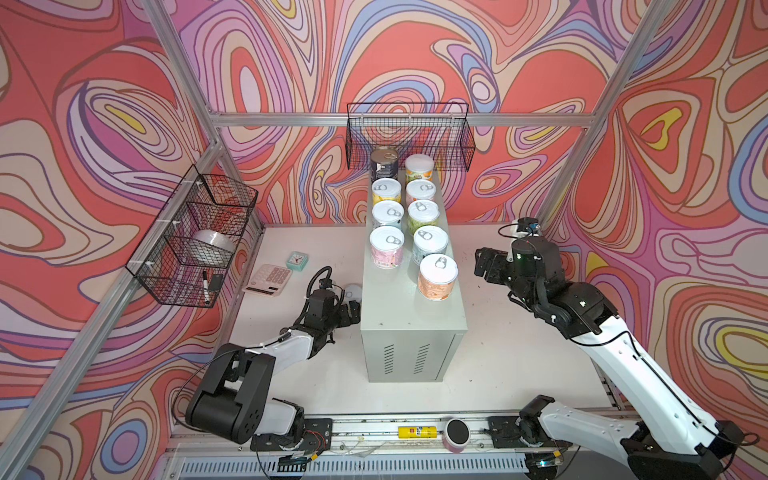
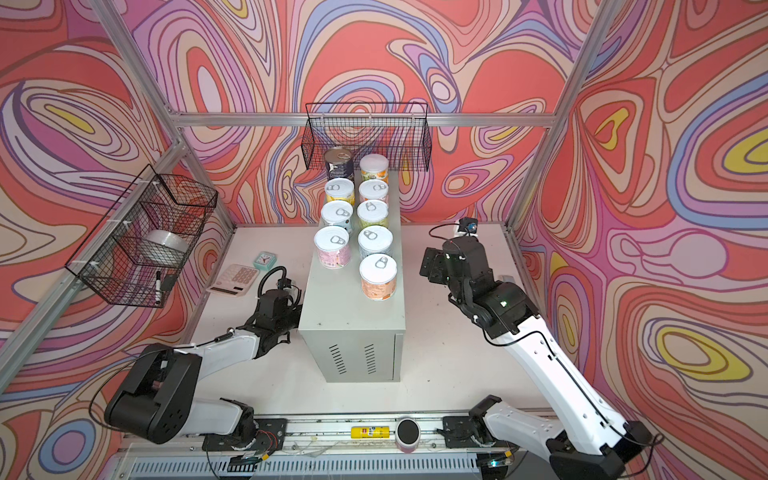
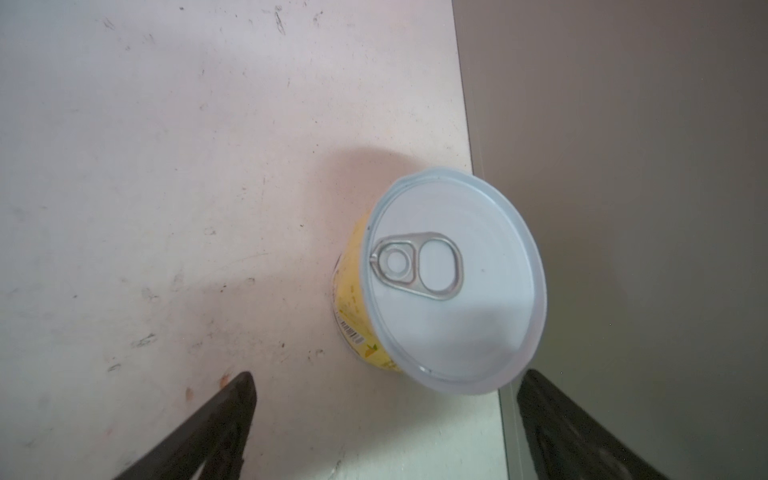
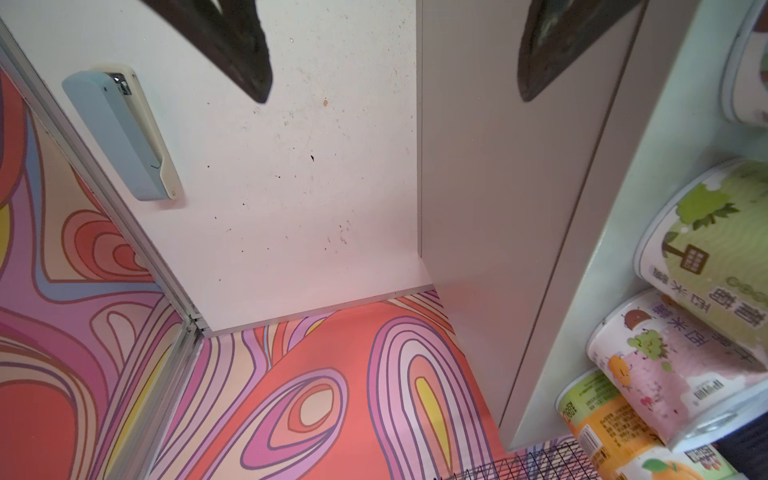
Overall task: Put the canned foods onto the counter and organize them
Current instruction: 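Lower the left gripper around the small yellow can while the right arm draws back, then close the left gripper on the small yellow can and lift it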
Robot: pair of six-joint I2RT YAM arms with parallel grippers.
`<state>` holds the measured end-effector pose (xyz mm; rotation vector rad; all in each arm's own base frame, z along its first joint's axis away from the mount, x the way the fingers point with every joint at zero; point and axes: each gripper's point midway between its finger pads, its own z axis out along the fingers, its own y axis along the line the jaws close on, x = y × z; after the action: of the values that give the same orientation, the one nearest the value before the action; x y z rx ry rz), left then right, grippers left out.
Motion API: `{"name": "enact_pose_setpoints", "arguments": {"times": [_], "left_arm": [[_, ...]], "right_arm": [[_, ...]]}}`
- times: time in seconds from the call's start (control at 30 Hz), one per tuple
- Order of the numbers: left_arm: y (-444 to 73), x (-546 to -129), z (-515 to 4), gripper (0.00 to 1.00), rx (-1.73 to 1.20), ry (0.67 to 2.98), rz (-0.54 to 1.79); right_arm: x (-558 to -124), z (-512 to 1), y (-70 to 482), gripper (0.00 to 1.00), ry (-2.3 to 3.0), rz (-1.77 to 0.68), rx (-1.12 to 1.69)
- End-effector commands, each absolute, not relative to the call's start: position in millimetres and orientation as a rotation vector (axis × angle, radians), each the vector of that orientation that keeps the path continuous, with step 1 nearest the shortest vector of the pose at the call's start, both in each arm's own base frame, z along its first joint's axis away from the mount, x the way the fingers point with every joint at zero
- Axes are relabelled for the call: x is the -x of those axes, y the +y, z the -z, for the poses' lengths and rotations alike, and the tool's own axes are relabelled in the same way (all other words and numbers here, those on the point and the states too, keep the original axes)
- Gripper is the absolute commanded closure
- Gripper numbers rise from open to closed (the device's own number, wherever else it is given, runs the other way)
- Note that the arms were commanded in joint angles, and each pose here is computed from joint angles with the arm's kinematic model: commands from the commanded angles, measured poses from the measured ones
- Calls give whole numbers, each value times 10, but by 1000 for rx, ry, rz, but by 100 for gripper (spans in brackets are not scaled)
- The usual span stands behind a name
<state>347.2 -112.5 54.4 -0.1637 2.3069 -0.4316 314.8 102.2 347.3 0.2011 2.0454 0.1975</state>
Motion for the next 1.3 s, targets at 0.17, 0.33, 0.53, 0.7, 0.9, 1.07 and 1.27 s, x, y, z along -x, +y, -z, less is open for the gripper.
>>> {"name": "enact_pose_setpoints", "arguments": {"times": [0.17, 0.33, 0.53, 0.7, 0.9, 1.07, 1.27], "left_arm": [[-1239, -3874, -594, 0, 142, 2297, 280], [-1235, -3962, -378, 5, 203, 2339, 236], [-1193, -3906, -200, 15, 270, 2351, 236], [-1126, -3847, -193, 39, 296, 2341, 214], [-1071, -3808, -342, 100, 302, 2327, 191], [-919, -3705, -635, 100, 303, 2326, 99], [-572, -3432, -1323, 100, 392, 2243, -28]], "right_arm": [[-3257, -3365, 1004, 5, 2047, -206, -194], [-3292, -3235, 1008, 5, 2057, -217, -184], [-3304, -3154, 993, 5, 2064, -244, -188], [-3304, -3127, 992, 5, 2068, -249, -183], [-3314, -2989, 1021, 6, 2082, -272, -193], [-3330, -2675, 976, 5, 2122, -244, -247], [-3307, -2383, 877, 4, 2157, -201, -292]]}}
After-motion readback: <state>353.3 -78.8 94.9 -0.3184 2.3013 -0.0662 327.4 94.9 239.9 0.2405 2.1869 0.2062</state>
